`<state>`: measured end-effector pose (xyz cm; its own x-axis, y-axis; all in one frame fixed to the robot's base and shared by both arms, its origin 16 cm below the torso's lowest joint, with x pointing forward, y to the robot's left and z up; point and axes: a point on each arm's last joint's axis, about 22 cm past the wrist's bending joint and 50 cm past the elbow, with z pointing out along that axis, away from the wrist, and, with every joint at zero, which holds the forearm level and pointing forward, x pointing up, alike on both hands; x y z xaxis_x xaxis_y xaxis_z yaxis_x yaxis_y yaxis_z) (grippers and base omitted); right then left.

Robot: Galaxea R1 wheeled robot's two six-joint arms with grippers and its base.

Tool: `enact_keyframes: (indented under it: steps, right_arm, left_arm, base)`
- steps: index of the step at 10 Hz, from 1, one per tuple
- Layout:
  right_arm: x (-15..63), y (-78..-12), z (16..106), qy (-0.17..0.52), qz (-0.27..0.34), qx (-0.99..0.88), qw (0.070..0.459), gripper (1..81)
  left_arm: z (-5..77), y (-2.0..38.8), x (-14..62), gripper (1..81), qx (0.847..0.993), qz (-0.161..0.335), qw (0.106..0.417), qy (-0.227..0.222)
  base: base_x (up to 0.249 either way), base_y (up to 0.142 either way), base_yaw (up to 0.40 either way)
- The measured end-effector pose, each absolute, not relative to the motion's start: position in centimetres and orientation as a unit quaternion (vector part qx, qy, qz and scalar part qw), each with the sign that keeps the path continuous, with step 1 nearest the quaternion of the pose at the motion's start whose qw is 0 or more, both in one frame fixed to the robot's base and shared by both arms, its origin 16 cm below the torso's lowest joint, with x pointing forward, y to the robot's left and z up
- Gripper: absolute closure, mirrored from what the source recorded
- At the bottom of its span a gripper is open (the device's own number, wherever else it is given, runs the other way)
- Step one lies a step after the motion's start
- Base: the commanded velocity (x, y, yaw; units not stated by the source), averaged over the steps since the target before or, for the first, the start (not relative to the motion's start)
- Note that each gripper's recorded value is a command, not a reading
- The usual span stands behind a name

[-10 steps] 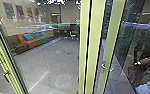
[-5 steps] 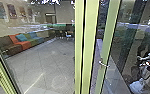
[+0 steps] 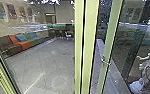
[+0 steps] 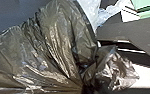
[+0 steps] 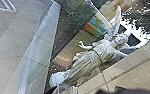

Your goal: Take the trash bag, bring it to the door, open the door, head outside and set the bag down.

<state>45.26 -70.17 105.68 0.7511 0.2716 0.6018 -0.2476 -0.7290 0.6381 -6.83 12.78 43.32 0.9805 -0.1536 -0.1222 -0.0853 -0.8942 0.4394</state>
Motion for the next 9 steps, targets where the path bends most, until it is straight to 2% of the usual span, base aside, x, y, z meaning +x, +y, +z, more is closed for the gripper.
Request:
enact_keyframes:
  steps: [3, 6, 9]
  right_arm:
    - [44.6, -72.8, 105.8, 0.008, 0.356, 0.857, 0.372, 1.0]
    - [37.2, -78.7, 106.5, -0.027, 0.335, 0.853, 0.399, 1.0]
    - [35.6, -81.0, 106.7, -0.04, 0.32, 0.85, 0.416, 1.0]
  left_arm:
    - [43.3, 12.8, -6.8, 81.1, 0.969, -0.081, 0.222, -0.072]
    - [43.3, 12.2, -5.8, 81.1, 0.964, -0.09, 0.223, -0.113]
    - [43.3, 12.3, -5.7, 81.1, 0.964, -0.091, 0.222, -0.117]
  base:
    - [0.0, 0.0, 0.0]
    - [0.0, 0.0, 0.0]
    - [0.0, 0.0, 0.0]
